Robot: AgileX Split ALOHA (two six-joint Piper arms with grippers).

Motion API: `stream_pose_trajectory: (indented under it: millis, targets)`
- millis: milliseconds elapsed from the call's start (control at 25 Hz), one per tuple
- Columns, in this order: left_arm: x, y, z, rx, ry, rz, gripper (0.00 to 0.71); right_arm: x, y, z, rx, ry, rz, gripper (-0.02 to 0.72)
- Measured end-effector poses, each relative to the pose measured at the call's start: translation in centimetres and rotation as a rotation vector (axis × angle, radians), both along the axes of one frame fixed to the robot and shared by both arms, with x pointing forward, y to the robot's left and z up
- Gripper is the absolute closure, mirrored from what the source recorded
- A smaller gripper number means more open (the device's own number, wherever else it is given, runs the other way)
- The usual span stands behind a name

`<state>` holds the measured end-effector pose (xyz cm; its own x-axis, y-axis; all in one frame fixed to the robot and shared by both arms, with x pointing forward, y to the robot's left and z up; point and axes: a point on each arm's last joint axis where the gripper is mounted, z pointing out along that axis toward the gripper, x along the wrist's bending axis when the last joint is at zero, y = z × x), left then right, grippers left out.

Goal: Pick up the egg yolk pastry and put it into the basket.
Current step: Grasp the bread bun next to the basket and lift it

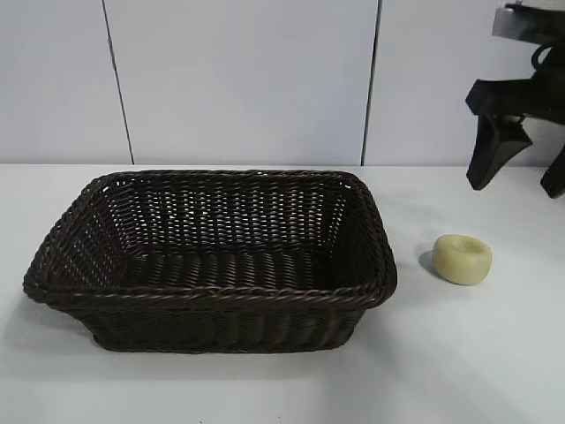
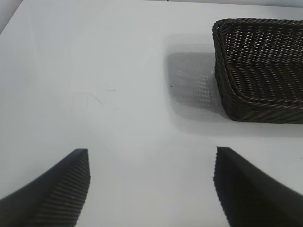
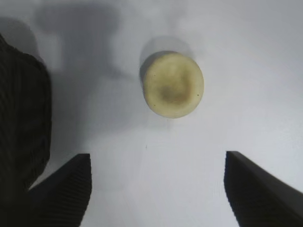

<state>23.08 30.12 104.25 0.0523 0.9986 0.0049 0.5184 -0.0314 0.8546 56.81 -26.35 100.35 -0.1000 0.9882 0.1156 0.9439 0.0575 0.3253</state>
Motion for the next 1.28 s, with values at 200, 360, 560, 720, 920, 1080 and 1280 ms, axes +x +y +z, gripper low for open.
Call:
stream_pose_trajectory:
  millis: [200, 360, 560, 720, 920, 1080, 1280]
  targets:
    - [0.0, 0.0, 0.0, 0.000, 0.000, 0.000, 0.175, 2.0, 0.1, -2.5, -0.005, 0.008, -0.011, 0.143]
    - [0.0, 0.0, 0.0, 0.000, 0.000, 0.000, 0.175, 4.0, 0.2, -4.1, -0.004, 0.008, -0.027, 0.143]
    - [0.0, 0.0, 0.0, 0.000, 0.000, 0.000, 0.175, 5.7, 0.3, -6.7, 0.000, 0.040, -0.053, 0.143]
    - [0.0, 0.0, 0.0, 0.000, 0.000, 0.000, 0.175, 6.0, 0.3, -9.3, -0.002, 0.089, -0.069, 0.143]
    - [0.0, 0.0, 0.0, 0.000, 0.000, 0.000, 0.175, 6.1, 0.3, -10.2, -0.004, 0.106, -0.071, 0.176]
    - [0.0, 0.0, 0.0, 0.000, 0.000, 0.000, 0.175, 6.1, 0.3, -10.2, -0.003, 0.106, -0.073, 0.393]
    - [0.0, 0.0, 0.0, 0.000, 0.000, 0.000, 0.175, 6.1, 0.3, -9.9, -0.002, 0.107, -0.073, 0.540]
